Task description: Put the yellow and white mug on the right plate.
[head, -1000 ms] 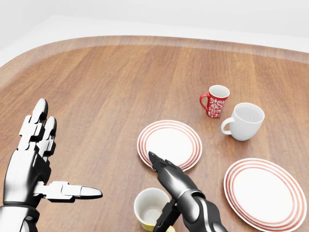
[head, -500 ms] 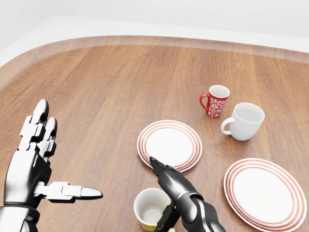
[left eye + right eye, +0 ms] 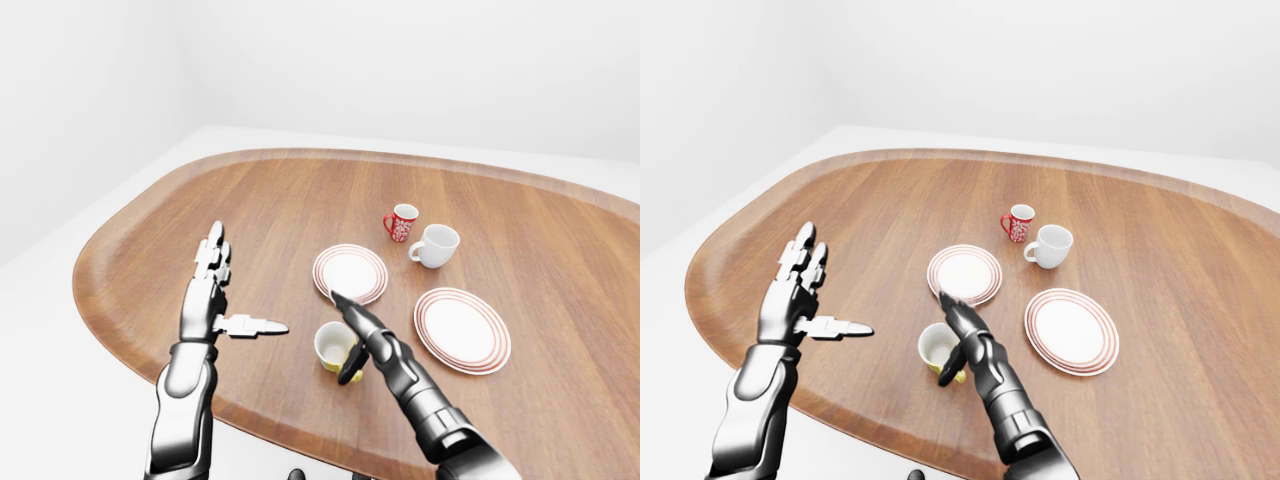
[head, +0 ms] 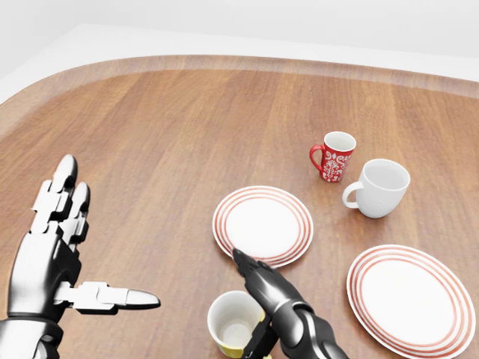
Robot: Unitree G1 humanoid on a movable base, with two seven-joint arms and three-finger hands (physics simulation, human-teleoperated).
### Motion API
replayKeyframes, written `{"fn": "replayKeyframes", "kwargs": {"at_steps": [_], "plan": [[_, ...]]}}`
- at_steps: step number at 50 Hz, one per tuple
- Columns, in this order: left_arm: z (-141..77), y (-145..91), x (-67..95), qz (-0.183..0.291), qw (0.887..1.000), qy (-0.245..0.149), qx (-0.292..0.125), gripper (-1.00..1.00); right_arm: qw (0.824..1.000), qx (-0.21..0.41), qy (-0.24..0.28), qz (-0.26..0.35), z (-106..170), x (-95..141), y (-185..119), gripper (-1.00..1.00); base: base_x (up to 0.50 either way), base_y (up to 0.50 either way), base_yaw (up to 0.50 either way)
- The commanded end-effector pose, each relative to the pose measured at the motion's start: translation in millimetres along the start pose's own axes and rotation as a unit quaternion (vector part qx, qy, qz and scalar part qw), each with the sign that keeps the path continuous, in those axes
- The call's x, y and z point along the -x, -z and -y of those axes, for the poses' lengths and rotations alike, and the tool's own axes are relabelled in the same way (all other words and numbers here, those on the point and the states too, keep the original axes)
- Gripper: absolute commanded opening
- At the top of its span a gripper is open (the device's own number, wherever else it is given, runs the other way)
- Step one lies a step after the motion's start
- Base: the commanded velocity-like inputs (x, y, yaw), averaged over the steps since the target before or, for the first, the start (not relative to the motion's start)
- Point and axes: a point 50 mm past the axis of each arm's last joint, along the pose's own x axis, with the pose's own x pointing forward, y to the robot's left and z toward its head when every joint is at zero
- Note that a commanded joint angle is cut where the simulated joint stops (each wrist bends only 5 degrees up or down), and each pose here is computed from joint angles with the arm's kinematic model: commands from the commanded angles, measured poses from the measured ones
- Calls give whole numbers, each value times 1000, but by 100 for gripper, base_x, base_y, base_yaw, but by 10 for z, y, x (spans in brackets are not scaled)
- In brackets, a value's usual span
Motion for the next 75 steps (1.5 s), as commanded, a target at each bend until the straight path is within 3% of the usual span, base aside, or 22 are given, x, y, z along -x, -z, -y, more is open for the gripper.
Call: {"fn": "replayKeyframes", "kwargs": {"at_steps": [1,12,13,31,49,75], "plan": [[0,7,0,-2,1000,0,0,100,1000,0,-4,-4,-36,-25,38,100,0,0,0],[-2,-5,2,1,1000,0,-1,100,1000,2,-5,-4,-47,-8,32,100,0,0,0],[-3,-13,4,3,1000,0,-1,100,1000,0,-4,-5,-45,-7,35,-100,0,0,0],[1,-14,3,3,1000,0,-1,100,1000,0,8,-4,48,27,3,-100,0,0,0],[-3,-18,5,4,1000,-1,-1,100,999,1,44,2,412,99,-26,-100,0,0,0],[9,-23,10,4,1000,1,-2,100,994,-35,87,-59,752,86,433,-100,0,0,0]]}}
